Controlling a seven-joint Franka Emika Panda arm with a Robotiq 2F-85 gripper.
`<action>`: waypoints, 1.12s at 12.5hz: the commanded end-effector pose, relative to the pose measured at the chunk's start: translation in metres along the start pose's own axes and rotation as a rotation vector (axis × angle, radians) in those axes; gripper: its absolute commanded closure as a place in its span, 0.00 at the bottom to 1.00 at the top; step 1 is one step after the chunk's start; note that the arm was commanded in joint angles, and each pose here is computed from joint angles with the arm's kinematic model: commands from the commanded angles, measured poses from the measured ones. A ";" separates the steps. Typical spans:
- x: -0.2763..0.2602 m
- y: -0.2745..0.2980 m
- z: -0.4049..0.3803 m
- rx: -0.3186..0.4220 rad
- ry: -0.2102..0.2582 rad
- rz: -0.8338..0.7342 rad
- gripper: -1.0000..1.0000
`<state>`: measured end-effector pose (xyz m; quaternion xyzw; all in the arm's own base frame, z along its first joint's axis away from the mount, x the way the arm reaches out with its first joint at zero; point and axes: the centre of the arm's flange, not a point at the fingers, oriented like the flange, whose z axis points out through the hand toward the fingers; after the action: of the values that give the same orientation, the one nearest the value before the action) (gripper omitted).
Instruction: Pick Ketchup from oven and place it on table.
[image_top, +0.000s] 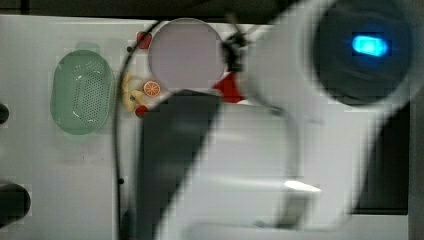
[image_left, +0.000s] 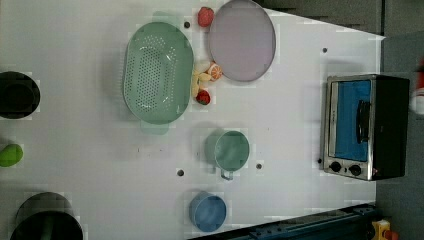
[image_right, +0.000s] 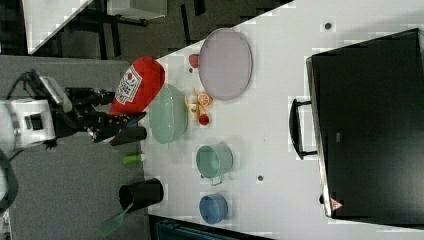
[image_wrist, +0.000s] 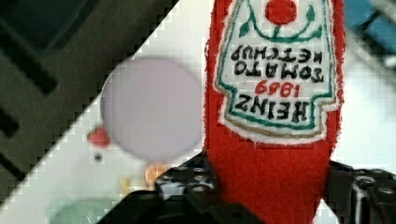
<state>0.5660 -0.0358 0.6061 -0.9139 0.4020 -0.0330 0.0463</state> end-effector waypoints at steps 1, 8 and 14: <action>-0.033 -0.016 0.097 -0.168 -0.115 0.049 0.36; -0.066 0.034 0.296 -0.226 -0.118 0.151 0.36; -0.068 0.054 0.401 -0.239 -0.092 0.157 0.33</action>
<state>0.5007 0.0004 0.1725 -0.8863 0.4469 0.1008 -0.0679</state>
